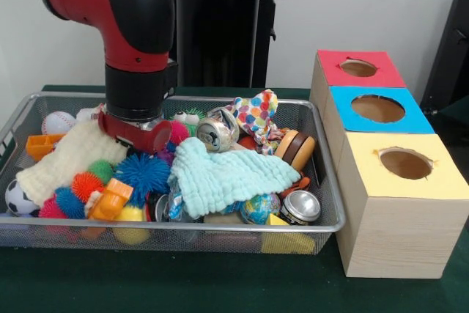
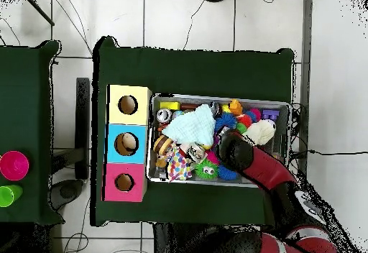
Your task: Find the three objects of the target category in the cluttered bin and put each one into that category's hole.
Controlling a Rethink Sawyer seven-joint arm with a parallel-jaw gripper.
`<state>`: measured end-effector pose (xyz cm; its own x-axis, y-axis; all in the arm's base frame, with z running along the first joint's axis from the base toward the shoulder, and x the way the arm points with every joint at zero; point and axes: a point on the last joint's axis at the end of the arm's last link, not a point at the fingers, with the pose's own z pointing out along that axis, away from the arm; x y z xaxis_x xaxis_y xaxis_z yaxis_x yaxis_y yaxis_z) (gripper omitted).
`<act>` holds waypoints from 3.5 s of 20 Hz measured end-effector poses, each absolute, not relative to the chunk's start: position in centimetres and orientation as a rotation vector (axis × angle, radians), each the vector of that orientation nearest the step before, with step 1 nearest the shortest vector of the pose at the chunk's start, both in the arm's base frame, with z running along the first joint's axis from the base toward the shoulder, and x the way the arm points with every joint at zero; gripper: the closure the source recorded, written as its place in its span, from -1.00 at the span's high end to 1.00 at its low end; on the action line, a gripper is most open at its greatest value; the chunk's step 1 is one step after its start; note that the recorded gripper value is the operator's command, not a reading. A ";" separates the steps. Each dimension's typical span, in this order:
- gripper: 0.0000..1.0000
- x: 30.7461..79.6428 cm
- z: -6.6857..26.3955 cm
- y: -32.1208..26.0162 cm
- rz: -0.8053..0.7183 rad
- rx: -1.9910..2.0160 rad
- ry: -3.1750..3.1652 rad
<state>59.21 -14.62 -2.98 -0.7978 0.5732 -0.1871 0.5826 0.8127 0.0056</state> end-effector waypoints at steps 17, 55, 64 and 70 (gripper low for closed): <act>-1.00 59.1 -1.3 -12.1 -0.158 1.007 2.759; -1.00 51.9 0.0 1.1 -0.153 1.096 2.955; -1.00 51.7 0.2 5.3 -0.125 1.090 3.004; -1.00 51.5 0.1 7.7 -0.129 1.126 2.995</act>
